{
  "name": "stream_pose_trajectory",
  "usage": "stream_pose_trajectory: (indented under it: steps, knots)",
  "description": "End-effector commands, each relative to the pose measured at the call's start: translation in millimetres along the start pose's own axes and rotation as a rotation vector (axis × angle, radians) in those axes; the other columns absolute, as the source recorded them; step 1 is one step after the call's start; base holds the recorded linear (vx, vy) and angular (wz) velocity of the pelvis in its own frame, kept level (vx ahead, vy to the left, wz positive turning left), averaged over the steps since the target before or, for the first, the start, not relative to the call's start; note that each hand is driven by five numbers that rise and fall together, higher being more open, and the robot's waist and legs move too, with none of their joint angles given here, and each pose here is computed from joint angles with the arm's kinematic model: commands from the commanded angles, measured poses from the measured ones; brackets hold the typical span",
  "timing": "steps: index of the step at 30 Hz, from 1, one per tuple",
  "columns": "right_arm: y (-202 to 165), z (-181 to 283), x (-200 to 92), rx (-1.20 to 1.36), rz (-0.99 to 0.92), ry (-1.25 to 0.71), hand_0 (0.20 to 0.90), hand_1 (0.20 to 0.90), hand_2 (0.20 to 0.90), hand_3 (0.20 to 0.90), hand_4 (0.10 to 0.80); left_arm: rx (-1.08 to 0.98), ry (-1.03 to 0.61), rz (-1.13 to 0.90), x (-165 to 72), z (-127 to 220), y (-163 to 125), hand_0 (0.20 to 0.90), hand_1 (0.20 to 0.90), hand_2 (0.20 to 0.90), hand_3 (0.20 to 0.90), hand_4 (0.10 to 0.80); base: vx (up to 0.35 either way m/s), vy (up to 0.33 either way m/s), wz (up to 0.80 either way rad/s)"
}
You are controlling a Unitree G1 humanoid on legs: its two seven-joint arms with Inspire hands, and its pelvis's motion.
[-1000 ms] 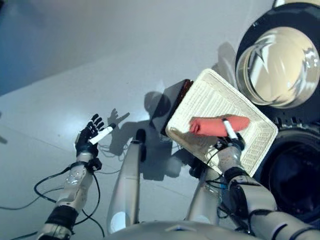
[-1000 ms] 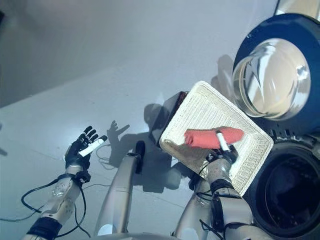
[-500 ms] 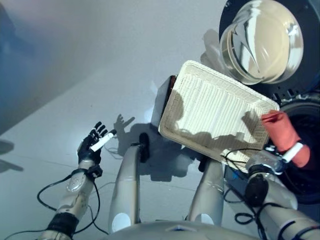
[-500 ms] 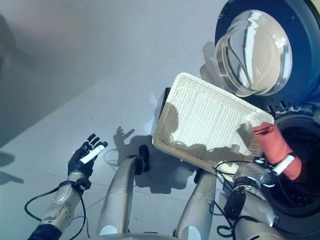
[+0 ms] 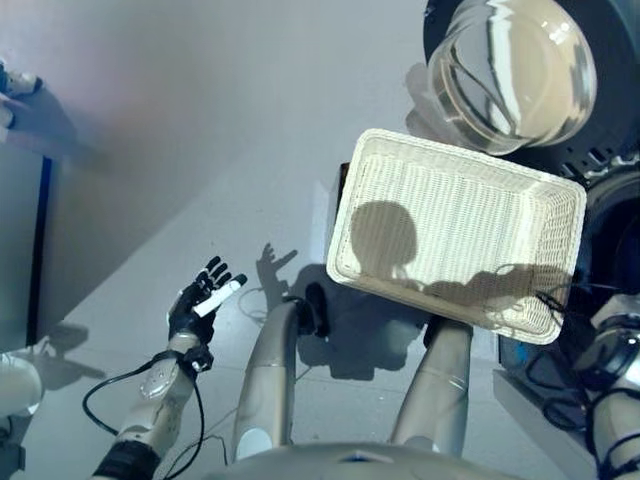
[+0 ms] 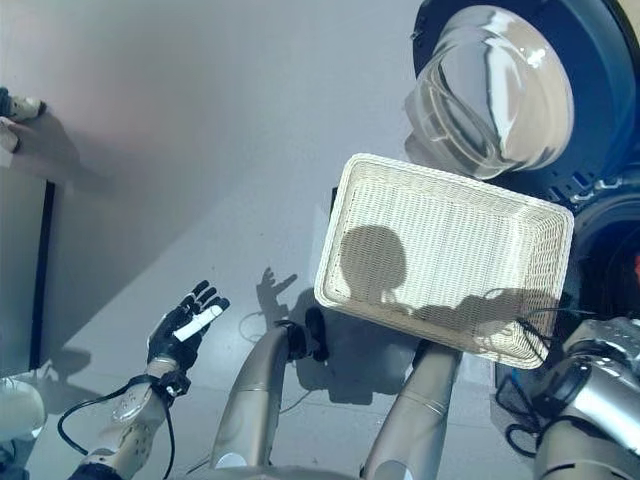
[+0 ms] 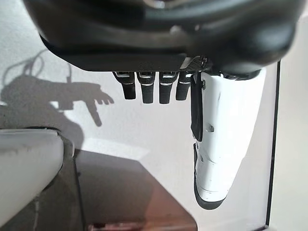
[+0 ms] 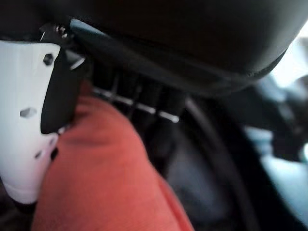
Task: Pick up the clothes and place them into the washing machine
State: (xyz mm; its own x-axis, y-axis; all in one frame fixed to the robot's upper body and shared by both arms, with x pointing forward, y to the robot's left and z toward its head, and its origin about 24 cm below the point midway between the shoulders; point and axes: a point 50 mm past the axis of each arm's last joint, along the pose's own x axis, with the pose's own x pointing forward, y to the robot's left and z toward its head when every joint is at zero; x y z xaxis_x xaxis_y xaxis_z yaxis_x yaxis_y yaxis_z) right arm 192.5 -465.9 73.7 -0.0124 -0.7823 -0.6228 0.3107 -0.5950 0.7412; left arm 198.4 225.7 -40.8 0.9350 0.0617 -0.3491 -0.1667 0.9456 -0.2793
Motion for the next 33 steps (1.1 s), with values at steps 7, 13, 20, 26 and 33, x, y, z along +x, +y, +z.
stream_pose_trajectory:
  steps: [7,13,20,26,33]
  knots:
    - [46,99,4,0.048,0.038,-0.325,0.2,0.2,0.2,0.2,0.3,0.021,-0.069,0.053,-12,15,23,0.9,0.9,0.9,0.9,0.8,0.047,-0.016,-0.04]
    - [40,92,4,0.055,-0.013,-0.311,0.669,0.669,0.669,0.669,0.635,0.021,-0.068,0.068,-14,16,26,0.9,0.9,0.9,0.9,0.8,0.016,0.001,-0.03]
    - [39,68,0,-0.001,0.03,-0.271,0.9,0.9,0.9,0.9,0.8,-0.002,-0.085,0.093,-13,18,29,0.9,0.9,0.9,0.9,0.8,-0.005,-0.003,0.0]
    - [27,45,0,-0.068,0.036,-0.23,0.9,0.9,0.9,0.9,0.8,-0.004,-0.088,0.096,-11,20,31,0.9,0.9,0.9,0.9,0.8,-0.013,-0.007,0.02]
    - [15,1,-8,-0.139,0.147,-0.112,0.9,0.9,0.9,0.9,0.8,-0.013,-0.108,0.077,-7,23,27,0.9,0.9,0.9,0.9,0.8,0.019,-0.004,0.02]
